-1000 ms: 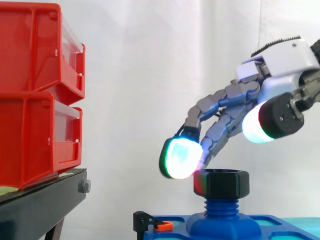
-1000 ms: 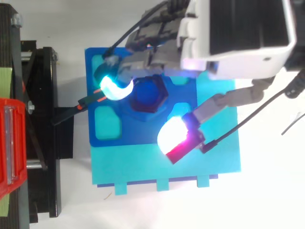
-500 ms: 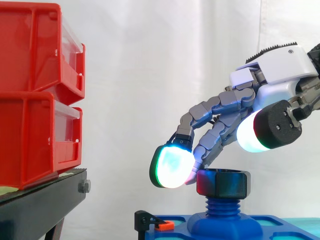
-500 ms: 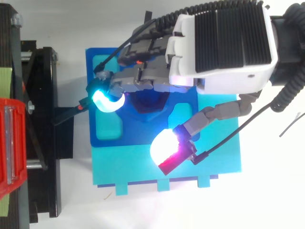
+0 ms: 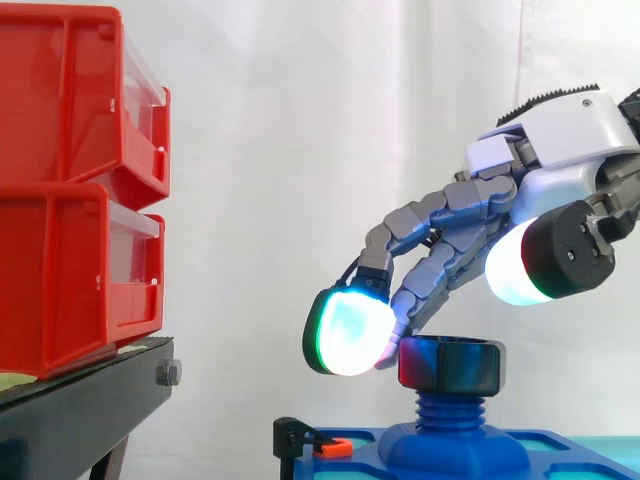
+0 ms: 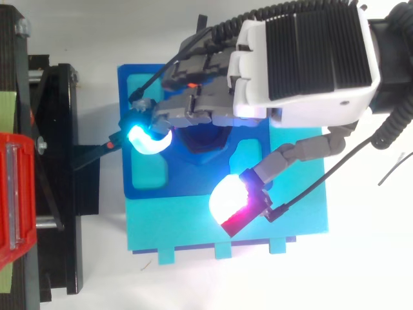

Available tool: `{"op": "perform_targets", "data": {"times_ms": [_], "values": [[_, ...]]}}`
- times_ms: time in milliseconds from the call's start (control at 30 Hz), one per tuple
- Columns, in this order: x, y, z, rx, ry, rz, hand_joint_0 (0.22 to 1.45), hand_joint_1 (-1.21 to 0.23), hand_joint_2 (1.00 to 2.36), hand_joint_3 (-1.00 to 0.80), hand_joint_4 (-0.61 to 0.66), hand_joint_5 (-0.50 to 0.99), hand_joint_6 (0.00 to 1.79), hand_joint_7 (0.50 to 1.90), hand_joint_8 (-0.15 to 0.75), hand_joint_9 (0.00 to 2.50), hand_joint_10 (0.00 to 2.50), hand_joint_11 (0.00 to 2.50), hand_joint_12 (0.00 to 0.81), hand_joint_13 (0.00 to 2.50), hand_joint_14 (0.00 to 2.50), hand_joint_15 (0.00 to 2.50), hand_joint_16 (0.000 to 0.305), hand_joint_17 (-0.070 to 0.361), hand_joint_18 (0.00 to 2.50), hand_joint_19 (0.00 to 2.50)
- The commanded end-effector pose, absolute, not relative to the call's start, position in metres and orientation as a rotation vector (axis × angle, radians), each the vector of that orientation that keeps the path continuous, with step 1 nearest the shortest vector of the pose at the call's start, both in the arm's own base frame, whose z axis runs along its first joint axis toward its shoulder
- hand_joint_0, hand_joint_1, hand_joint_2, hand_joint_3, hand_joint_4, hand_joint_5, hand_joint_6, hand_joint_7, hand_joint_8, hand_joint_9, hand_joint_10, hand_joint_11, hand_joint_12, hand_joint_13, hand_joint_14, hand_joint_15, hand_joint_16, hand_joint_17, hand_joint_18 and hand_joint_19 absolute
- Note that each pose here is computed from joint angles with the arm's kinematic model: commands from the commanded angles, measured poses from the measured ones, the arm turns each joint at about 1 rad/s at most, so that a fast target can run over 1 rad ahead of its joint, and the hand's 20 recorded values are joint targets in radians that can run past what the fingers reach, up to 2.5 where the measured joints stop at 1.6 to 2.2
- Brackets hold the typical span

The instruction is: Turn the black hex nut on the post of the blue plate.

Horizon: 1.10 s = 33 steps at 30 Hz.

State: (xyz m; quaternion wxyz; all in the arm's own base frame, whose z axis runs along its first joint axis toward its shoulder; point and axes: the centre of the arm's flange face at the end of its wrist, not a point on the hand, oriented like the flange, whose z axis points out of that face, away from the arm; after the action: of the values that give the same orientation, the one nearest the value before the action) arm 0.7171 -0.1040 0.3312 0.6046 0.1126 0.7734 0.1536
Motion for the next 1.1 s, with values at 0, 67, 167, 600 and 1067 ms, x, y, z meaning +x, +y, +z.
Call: {"op": "perform_targets", "data": {"times_ms": [0, 67, 167, 600, 1067], "values": [[0.716, -0.108, 0.332, 0.249, 1.792, 0.353, 0.45, -0.42, 1.0, -0.5, 0.17, -0.19, 0.5, 0.93, 0.18, 0.43, 0.01, 0.21, 0.328, 0.49, 0.01, 0.27, 0.047, 0.106, 0.29, 0.32], [0.715, -0.11, 0.333, 0.245, 1.797, 0.35, 0.46, -0.43, 1.0, -0.5, 0.17, -0.19, 0.5, 0.94, 0.18, 0.44, 0.01, 0.2, 0.327, 0.49, 0.01, 0.27, 0.047, 0.105, 0.29, 0.32], [0.715, -0.114, 0.336, 0.238, 1.799, 0.344, 0.46, -0.45, 1.0, -0.5, 0.17, -0.19, 0.5, 0.95, 0.179, 0.44, 0.01, 0.21, 0.326, 0.5, 0.01, 0.28, 0.046, 0.105, 0.3, 0.32], [0.712, -0.124, 0.336, 0.22, 1.805, 0.338, 0.46, -0.46, 1.0, -0.5, 0.18, -0.19, 0.5, 0.99, 0.18, 0.45, 0.01, 0.22, 0.327, 0.51, 0.01, 0.28, 0.046, 0.104, 0.31, 0.31], [0.708, -0.133, 0.336, 0.2, 1.818, 0.333, 0.46, -0.47, 1.0, -0.5, 0.18, -0.18, 0.5, 1.03, 0.181, 0.46, 0.01, 0.24, 0.325, 0.51, 0.01, 0.27, 0.045, 0.102, 0.32, 0.3]]}}
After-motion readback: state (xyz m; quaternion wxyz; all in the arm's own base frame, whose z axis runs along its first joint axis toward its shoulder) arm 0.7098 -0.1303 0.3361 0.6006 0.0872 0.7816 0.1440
